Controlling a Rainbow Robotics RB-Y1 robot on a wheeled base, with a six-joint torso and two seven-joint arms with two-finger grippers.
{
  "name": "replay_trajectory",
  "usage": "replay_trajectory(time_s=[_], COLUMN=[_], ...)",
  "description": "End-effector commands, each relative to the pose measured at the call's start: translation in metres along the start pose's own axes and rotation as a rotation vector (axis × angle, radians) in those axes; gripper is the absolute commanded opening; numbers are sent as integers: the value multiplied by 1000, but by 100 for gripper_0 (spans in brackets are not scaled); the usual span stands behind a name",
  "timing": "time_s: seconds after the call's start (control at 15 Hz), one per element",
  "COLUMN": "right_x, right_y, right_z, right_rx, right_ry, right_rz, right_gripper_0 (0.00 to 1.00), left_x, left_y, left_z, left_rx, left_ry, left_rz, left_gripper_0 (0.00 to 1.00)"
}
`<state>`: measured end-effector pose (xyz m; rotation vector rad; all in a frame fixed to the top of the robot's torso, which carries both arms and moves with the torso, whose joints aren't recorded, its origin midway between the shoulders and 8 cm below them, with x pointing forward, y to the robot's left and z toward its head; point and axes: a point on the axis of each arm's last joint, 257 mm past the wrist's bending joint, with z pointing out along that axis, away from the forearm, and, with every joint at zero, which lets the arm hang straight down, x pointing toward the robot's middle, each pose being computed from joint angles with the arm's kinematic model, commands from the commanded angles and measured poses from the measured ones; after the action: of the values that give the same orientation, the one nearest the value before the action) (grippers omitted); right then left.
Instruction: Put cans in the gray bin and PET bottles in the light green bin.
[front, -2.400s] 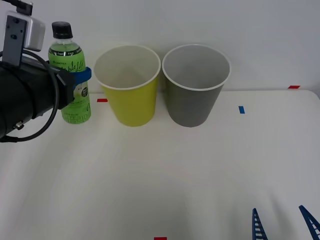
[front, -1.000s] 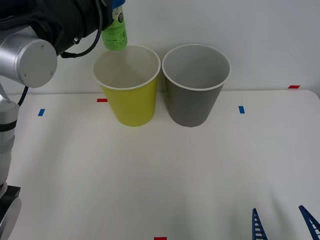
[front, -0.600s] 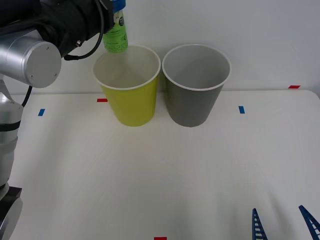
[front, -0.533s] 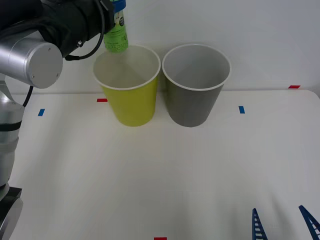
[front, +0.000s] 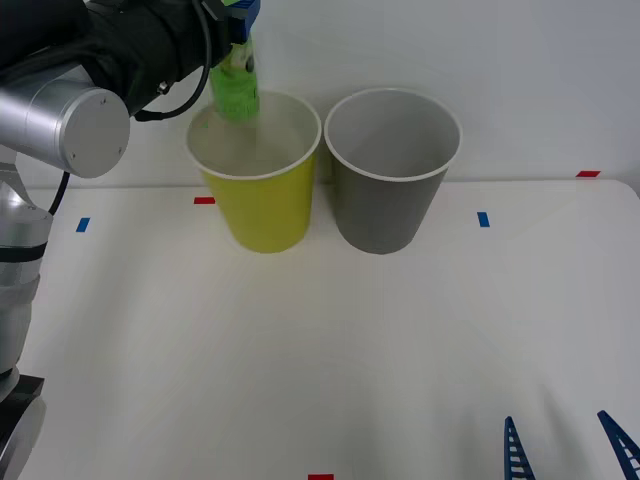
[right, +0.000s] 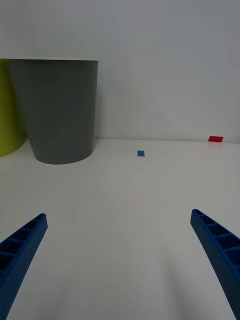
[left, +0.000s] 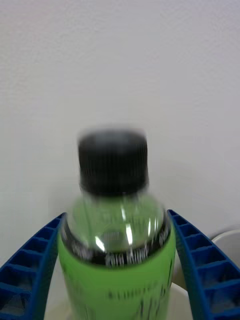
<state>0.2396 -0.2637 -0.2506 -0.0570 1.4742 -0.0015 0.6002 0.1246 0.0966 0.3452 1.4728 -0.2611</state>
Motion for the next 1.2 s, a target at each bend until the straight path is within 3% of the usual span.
replay_trajectory(time_s=[0.07,0.2,0.4,0.73,0.93,1.2], right_x=[0,0,0,0,0,0], right_y=[0,0,0,0,0,0], right_z=[0,0,0,0,0,0], right_rx=[0,0,0,0,0,0], right_ry=[0,0,0,0,0,0], right_rz=[0,0,0,0,0,0], right_gripper_0=[100,100,100,100,100,100], left_x=[-2,-13,-28,0,36,80], left_y=[-3,-6,5,15,15,11], left_z=[-1,-6,-20,-95,-143,-192], left_rx=[13,20,-3,-59,-115,-158], left_ry=[-1,-23,-47,-63,-19,68], left_rz=[-6,10,75,111,154,142], left_gripper_0=[100,100,100,100,100,100])
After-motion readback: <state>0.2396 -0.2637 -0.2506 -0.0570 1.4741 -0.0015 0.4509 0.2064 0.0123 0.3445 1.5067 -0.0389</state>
